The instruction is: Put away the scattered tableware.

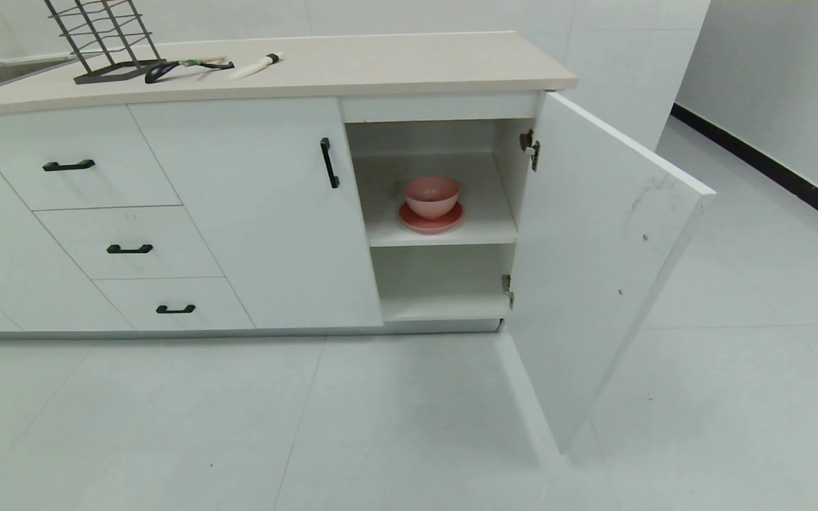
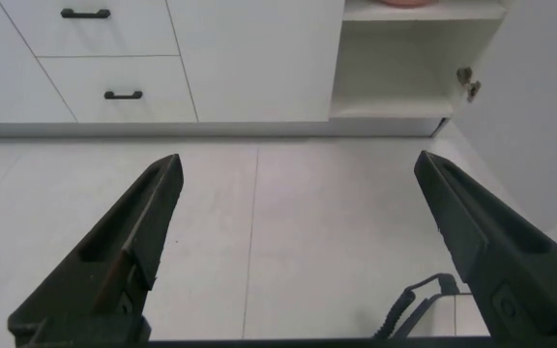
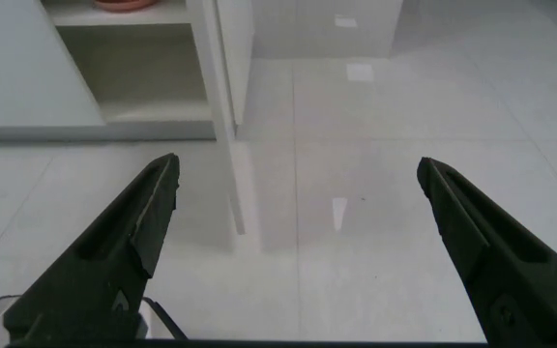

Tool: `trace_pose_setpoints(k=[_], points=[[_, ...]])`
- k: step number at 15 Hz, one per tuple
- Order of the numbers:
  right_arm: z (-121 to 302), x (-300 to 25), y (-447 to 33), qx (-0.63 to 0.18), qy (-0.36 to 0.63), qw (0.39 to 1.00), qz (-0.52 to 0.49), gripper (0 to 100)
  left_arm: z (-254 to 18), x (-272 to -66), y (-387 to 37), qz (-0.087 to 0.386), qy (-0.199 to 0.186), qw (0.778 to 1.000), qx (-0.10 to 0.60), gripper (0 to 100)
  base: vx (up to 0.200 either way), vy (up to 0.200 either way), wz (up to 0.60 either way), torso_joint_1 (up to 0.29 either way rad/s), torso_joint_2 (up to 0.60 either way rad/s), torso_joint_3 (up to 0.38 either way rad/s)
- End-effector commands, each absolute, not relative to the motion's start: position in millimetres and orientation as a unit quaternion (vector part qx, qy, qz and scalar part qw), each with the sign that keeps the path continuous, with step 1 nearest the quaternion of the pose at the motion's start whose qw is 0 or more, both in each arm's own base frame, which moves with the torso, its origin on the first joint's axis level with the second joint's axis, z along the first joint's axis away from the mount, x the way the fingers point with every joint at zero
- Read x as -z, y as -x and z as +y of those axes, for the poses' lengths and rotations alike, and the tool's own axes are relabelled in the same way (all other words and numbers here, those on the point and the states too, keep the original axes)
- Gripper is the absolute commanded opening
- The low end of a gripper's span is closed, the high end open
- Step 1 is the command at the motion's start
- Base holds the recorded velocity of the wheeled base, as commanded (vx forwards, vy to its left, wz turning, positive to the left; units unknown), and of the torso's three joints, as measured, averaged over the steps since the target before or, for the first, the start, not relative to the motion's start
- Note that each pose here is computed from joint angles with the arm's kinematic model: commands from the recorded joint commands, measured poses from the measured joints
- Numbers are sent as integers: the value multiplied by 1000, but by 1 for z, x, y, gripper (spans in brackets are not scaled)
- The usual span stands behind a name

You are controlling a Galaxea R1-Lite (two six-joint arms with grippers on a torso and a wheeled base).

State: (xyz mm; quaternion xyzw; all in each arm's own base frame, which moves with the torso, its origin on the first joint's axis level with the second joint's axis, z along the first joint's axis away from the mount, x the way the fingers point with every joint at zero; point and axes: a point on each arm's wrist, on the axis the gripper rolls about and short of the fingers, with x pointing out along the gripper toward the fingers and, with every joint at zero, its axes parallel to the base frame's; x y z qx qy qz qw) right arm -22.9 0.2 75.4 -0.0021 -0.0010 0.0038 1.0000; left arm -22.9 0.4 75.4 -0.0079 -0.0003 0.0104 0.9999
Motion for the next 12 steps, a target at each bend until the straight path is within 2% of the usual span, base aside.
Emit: trace_pose_setpoints(k=[1, 5, 6, 7, 9, 10, 12], points=[[0, -75, 23, -4, 2, 1000, 0, 100, 0, -75, 23, 1, 9, 1000, -11, 100, 0, 0, 0, 0, 0, 0], [0, -77, 23, -3, 3, 1000, -9, 100, 1, -75, 23, 0, 18, 1000, -18, 100, 0, 0, 0, 0, 0, 0], [0, -87, 24, -4, 6, 999, -54, 100, 1, -75, 23, 0, 19, 1000, -18, 100, 0, 0, 0, 0, 0, 0], [1, -107, 23, -23, 10, 995, -94, 100, 1, -75, 23, 0, 23, 1000, -21, 100, 0, 0, 0, 0, 0, 0], [3, -155, 11, -79, 22, 993, -85, 100, 1, -75, 23, -1, 25, 999, -23, 100, 0, 0, 0, 0, 0, 0], [4, -171, -3, -100, 42, 991, -73, 100, 1, -76, 23, -2, 22, 999, -25, 100, 200, 0, 0, -2, 2, 2], [8, -184, -40, -138, 47, 987, -62, 100, 1, -76, 23, -1, 25, 999, -25, 100, 0, 0, 0, 0, 0, 0]])
